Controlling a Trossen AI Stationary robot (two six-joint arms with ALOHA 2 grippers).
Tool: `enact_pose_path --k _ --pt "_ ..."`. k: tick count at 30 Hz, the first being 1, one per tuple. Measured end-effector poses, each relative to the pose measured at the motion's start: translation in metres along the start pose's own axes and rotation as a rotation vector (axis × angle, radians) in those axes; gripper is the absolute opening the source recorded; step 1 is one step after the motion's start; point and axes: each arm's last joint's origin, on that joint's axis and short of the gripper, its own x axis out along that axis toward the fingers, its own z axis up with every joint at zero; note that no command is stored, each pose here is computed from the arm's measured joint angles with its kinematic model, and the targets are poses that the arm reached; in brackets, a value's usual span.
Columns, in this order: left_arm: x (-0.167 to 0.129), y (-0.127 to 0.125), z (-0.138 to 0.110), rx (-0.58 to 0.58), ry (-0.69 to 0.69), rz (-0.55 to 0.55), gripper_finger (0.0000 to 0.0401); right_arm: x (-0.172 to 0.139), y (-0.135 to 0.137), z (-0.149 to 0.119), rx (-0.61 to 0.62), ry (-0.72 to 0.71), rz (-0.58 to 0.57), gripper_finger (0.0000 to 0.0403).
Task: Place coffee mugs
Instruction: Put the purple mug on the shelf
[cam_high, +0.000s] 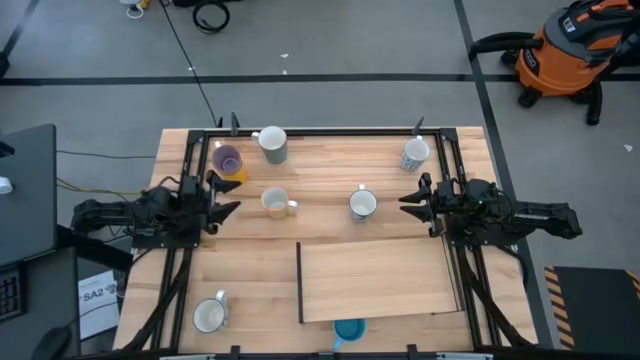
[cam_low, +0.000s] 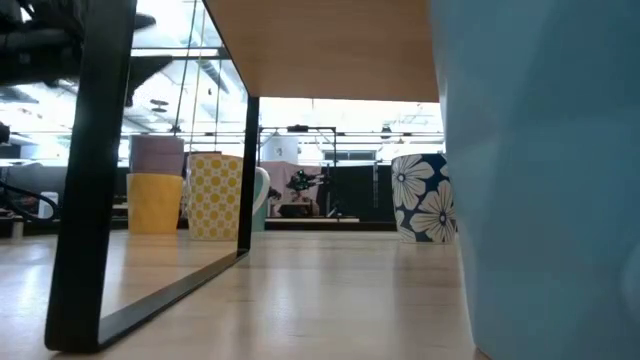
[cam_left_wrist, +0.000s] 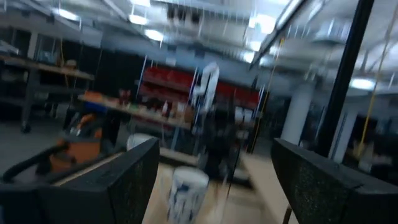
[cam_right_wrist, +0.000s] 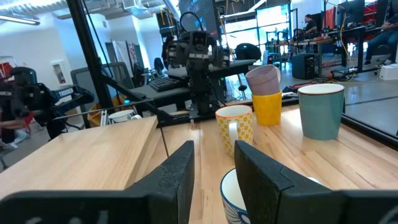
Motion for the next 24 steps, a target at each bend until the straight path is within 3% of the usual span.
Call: enact_pose_path --k 6,13,24 --pt "0.000 0.001 0.012 -0.027 -0.098 0.105 0.0309 0.000 0.000 0.000 0.000 0.000 0.000 0.0121" --pt "0.001 -0.005 0.048 -0.041 -0.123 0.170 0.0296 0.000 0.000 0.000 0.000 0.000 0.000 0.0121" --pt "0.016 -0.014 0.084 0.020 0.186 0.356 0.0292 0.000 0.000 0.000 -0.001 -0.002 -0.001 0.0121"
